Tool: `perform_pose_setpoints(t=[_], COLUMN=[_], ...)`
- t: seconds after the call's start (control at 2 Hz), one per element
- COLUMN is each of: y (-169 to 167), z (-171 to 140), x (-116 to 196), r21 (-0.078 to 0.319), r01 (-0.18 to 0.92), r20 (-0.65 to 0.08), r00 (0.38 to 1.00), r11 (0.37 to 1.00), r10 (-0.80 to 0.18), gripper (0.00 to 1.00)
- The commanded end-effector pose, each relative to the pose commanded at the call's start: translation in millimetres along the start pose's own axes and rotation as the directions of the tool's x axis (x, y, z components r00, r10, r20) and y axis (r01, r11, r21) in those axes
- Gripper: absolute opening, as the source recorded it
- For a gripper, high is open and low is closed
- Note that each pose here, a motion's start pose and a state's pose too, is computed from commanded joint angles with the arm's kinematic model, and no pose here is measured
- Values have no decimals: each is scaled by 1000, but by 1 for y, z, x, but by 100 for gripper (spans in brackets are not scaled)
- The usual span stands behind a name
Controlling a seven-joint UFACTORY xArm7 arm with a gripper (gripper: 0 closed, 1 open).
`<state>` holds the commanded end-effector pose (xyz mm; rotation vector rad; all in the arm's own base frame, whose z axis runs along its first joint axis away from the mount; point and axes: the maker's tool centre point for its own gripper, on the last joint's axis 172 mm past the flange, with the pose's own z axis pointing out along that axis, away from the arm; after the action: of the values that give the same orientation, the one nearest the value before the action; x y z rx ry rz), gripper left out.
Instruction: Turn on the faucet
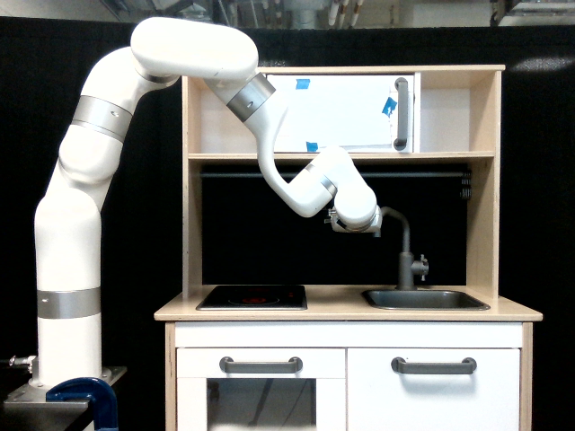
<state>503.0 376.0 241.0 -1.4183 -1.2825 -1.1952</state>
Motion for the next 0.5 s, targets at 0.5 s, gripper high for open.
perform_pose_setpoints(t=[0.5], y=[23], z=[-19], x=[-4], r21=[0], r01=[0], r20=[0], r00=[1000], r11=[1000], r10=[0], gripper=[100])
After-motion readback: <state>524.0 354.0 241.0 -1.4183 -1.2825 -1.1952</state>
